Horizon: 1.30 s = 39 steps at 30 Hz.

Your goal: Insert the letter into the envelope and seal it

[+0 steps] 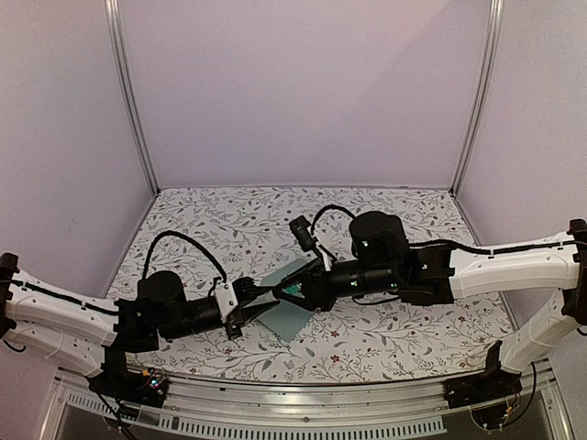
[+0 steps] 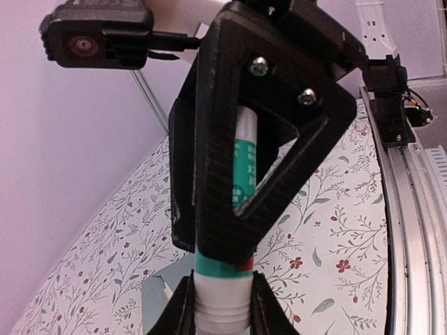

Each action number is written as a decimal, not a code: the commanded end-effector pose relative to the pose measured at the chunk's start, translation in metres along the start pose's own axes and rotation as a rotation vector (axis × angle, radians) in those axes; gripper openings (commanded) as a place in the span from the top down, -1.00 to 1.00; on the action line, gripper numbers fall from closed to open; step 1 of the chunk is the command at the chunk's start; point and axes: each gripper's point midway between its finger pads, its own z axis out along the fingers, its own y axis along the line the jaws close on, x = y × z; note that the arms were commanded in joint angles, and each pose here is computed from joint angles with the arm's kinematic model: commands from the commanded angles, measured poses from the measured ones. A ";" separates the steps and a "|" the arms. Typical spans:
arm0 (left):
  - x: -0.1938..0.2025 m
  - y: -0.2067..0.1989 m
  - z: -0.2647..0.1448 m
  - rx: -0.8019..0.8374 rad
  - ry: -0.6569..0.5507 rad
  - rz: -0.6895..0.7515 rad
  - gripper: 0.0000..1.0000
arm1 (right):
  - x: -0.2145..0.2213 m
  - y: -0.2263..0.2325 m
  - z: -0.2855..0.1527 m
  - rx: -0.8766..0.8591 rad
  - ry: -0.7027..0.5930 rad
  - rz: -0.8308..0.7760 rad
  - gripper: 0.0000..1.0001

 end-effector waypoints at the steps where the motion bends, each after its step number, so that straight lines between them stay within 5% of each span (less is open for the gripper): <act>1: -0.003 0.006 0.001 -0.019 -0.008 -0.006 1.00 | -0.001 0.008 0.004 -0.036 0.007 -0.006 0.17; 12: -0.002 0.007 0.002 -0.021 -0.001 -0.002 1.00 | 0.001 0.005 0.006 -0.023 0.014 -0.003 0.38; 19: 0.000 0.006 0.003 -0.020 0.007 0.002 1.00 | -0.003 0.004 0.002 -0.003 0.001 -0.005 0.15; 32: 0.004 0.007 0.004 -0.029 0.021 0.010 1.00 | -0.002 0.000 0.001 0.021 0.004 -0.005 0.38; 39: 0.005 0.007 0.004 -0.027 0.025 0.014 1.00 | -0.003 -0.004 -0.001 0.044 -0.002 -0.004 0.28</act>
